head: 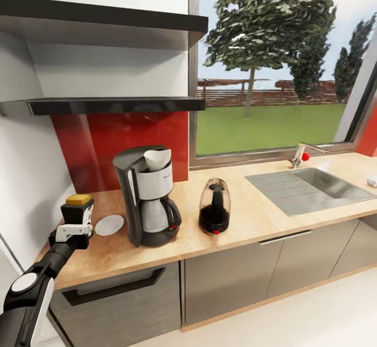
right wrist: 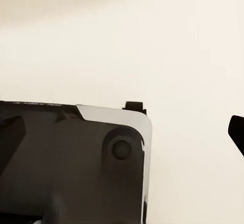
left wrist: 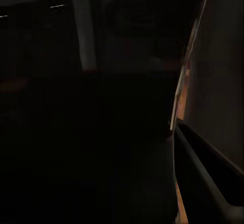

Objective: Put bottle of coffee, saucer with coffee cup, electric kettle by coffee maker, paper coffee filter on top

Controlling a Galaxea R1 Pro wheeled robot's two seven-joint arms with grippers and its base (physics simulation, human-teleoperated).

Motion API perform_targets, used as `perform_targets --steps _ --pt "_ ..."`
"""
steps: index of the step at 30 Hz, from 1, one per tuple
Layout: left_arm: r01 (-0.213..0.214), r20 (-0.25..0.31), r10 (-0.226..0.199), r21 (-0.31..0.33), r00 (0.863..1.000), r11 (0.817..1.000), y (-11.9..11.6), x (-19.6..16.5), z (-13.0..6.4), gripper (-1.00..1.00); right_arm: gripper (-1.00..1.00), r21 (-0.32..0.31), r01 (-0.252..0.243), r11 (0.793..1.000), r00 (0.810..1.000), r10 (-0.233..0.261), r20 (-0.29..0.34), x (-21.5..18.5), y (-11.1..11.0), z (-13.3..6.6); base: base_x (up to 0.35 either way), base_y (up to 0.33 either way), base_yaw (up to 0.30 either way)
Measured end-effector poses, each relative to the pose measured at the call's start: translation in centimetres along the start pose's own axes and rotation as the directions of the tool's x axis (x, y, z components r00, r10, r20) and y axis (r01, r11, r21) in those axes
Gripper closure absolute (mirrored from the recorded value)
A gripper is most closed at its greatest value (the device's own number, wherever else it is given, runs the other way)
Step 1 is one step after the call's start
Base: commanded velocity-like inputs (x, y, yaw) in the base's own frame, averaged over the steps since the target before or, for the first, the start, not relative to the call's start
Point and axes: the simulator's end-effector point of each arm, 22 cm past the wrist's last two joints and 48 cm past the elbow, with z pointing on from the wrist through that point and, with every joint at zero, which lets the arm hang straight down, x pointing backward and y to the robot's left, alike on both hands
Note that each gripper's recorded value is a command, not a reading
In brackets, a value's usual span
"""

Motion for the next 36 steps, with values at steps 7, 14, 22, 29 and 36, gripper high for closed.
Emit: perform_targets --steps 7,14,22,29,36 --pt "0.011 -0.009 -0.011 -0.005 1.0 1.0 0.5 1.1 -0.6 1.0 -1.0 0.002 0.0 1.0 1.0 0.0 -0.001 0.0 -0.1 0.0 0.003 0.003 -0.204" --pt "0.11 0.074 -0.109 -0.007 0.991 0.994 3.4 3.6 -1.2 1.0 -1.0 0.0 0.003 1.0 1.0 -0.003 -0.004 0.1 -0.1 0.0 0.0 0.0 -0.042" --pt "0.127 0.052 -0.127 0.014 0.99 0.992 3.8 8.5 -1.3 1.0 -1.0 0.001 0.0 1.0 1.0 0.0 -0.028 1.3 -0.1 -0.1 0.0 0.0 -0.002" --pt "0.141 0.009 -0.141 0.008 0.99 0.99 4.7 10.5 -0.2 1.0 -1.0 -0.004 -0.003 1.0 1.0 0.002 -0.029 1.4 0.3 0.0 0.0 0.0 0.0" --pt "0.144 0.01 -0.144 0.005 0.989 0.99 4.9 10.5 -0.1 1.0 -1.0 -0.003 -0.004 1.0 1.0 0.004 -0.028 1.4 0.3 0.0 0.075 0.008 0.0"
